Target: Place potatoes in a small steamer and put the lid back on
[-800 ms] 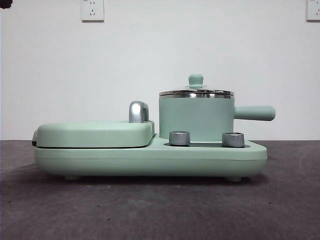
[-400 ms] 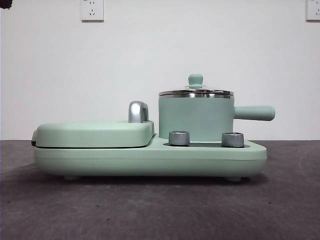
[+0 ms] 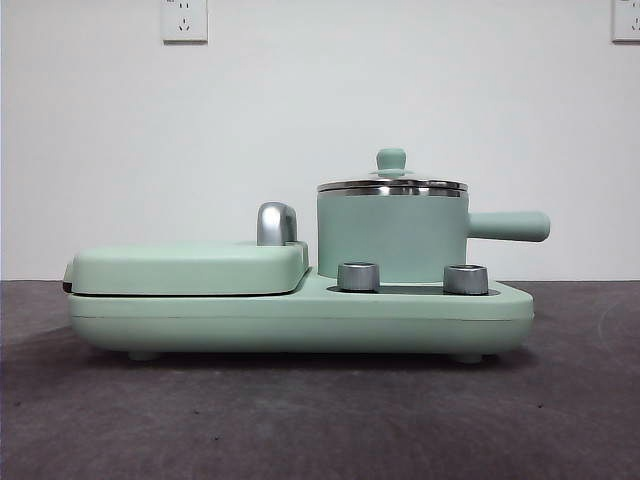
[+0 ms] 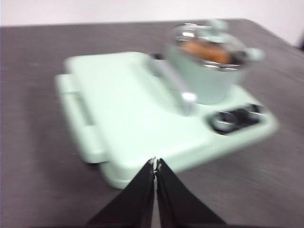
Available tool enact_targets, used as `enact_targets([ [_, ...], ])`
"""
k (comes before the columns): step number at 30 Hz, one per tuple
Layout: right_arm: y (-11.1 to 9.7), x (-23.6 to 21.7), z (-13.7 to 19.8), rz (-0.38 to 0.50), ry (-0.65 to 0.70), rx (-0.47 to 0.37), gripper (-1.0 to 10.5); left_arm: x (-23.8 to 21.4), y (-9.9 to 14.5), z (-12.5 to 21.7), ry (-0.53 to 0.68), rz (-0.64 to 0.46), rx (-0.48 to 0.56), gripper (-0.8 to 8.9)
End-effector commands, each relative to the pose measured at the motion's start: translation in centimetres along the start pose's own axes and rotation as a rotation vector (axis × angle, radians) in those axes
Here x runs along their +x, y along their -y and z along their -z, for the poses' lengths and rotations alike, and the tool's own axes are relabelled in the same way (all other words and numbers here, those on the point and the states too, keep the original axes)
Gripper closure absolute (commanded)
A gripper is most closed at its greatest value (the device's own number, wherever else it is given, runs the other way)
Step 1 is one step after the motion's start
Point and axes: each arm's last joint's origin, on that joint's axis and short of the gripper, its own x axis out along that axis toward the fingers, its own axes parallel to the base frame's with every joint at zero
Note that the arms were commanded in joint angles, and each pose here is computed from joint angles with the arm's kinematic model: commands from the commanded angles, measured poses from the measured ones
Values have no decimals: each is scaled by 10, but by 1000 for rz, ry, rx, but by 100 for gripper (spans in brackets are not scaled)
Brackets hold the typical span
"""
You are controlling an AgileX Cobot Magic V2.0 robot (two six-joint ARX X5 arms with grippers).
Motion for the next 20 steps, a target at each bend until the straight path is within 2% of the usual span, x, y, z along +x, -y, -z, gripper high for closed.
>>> enact_targets([
  [1,-1,-1,-3,-4,15,0,926,5,-9,20,64,-110,17,808],
  [9,-1,-1,-3,-4,15,0,926,14,-26,69,212,-237,18,808],
  [16,-1,-1,-3,-4,15,0,926,22,-36,98,264,-294,-15,808],
  [20,-1,-1,-3,-4,17,0,926,29,-41,111,240,-309,-41,808],
])
